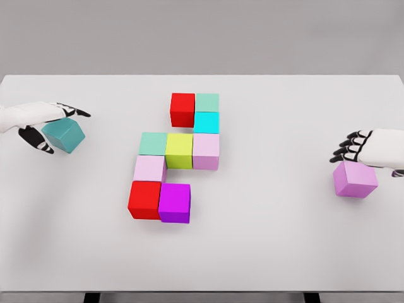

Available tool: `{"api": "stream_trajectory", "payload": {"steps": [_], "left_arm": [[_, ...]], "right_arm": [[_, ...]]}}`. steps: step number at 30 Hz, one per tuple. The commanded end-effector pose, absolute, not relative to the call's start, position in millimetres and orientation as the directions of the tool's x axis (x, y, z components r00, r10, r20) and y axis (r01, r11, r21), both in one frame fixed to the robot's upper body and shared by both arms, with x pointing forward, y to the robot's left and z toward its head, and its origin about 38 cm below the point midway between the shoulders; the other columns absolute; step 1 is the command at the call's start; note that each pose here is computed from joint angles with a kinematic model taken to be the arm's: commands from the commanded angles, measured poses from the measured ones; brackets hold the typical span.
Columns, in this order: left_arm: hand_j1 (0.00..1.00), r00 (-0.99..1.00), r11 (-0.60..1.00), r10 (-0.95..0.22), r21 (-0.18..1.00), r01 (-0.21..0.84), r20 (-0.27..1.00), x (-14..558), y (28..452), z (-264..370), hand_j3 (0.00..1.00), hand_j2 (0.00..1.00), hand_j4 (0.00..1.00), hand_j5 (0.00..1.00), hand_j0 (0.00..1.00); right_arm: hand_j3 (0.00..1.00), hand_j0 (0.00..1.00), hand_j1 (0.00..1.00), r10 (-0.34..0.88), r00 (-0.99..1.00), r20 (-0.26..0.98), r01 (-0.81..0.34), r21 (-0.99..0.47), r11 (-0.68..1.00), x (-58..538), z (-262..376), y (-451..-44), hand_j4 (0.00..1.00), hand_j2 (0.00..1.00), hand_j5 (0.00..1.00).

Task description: Assemble the squares on the desktop into the number 2

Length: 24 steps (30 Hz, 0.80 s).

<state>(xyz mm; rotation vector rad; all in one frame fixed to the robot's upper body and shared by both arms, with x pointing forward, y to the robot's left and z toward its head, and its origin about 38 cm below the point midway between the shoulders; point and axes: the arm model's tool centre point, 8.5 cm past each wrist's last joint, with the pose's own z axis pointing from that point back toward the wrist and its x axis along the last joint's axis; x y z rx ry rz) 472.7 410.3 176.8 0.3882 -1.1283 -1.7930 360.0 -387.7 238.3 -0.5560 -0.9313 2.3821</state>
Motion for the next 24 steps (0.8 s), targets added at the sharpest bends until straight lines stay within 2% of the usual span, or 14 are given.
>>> {"api": "stream_trajectory", "payload": {"steps": [1, 3, 5, 6, 7, 9, 11, 16, 20, 24], "left_arm": [[1.00, -0.499, -0.124, -0.842, 0.826, 0.549, 0.205, 473, 409, 176, 1.00, 1.00, 1.00, 1.00, 1.00], [1.00, -0.499, -0.123, -0.842, 0.827, 0.548, 0.205, 473, 409, 176, 1.00, 1.00, 1.00, 1.00, 1.00], [0.93, -0.498, -0.124, -0.842, 0.825, 0.551, 0.206, 472, 410, 175, 0.93, 0.93, 0.93, 0.93, 0.93], [0.83, -0.498, -0.124, -0.842, 0.825, 0.552, 0.206, 472, 410, 175, 0.83, 0.83, 0.83, 0.83, 0.83], [0.68, -0.498, -0.123, -0.842, 0.826, 0.550, 0.206, 472, 410, 176, 0.68, 0.68, 0.68, 0.68, 0.68], [0.51, -0.499, -0.122, -0.841, 0.826, 0.550, 0.208, 472, 410, 175, 0.51, 0.51, 0.51, 0.51, 0.51], [0.43, -0.501, -0.124, -0.840, 0.827, 0.549, 0.207, 472, 409, 176, 0.43, 0.43, 0.43, 0.43, 0.43], [0.35, -0.502, -0.123, -0.840, 0.829, 0.546, 0.207, 473, 409, 177, 0.35, 0.35, 0.35, 0.35, 0.35], [0.36, -0.498, -0.113, -0.841, 0.830, 0.547, 0.213, 474, 410, 178, 0.36, 0.36, 0.36, 0.36, 0.36], [0.36, -0.483, -0.057, -0.847, 0.865, 0.499, 0.223, 480, 411, 182, 0.36, 0.36, 0.36, 0.36, 0.36]], "right_arm": [[1.00, 1.00, 1.00, 0.594, -0.781, -0.195, -0.314, -0.699, -0.642, 360, 236, -388, 1.00, 1.00, 1.00], [1.00, 1.00, 1.00, 0.593, -0.783, -0.190, -0.317, -0.698, -0.642, 360, 233, -388, 1.00, 1.00, 1.00], [1.00, 1.00, 1.00, 0.591, -0.785, -0.186, -0.317, -0.699, -0.641, 360, 231, -386, 1.00, 1.00, 1.00], [1.00, 1.00, 1.00, 0.588, -0.790, -0.174, -0.314, -0.709, -0.631, 361, 227, -381, 1.00, 1.00, 1.00], [1.00, 1.00, 1.00, 0.584, -0.795, -0.165, -0.316, -0.708, -0.631, 361, 222, -378, 1.00, 1.00, 1.00], [1.00, 1.00, 1.00, 0.585, -0.796, -0.154, -0.324, -0.709, -0.627, 361, 217, -376, 1.00, 1.00, 1.00], [1.00, 1.00, 1.00, 0.584, -0.796, -0.162, -0.322, -0.703, -0.634, 362, 214, -376, 1.00, 1.00, 1.00], [1.00, 1.00, 1.00, 0.592, -0.789, -0.163, -0.335, -0.694, -0.637, 365, 207, -379, 1.00, 1.00, 1.00], [1.00, 1.00, 1.00, 0.601, -0.781, -0.169, -0.344, -0.687, -0.640, 367, 202, -382, 1.00, 1.00, 1.00], [1.00, 1.00, 1.00, 0.601, -0.782, -0.164, -0.345, -0.689, -0.637, 368, 200, -380, 1.00, 1.00, 1.00]]}}
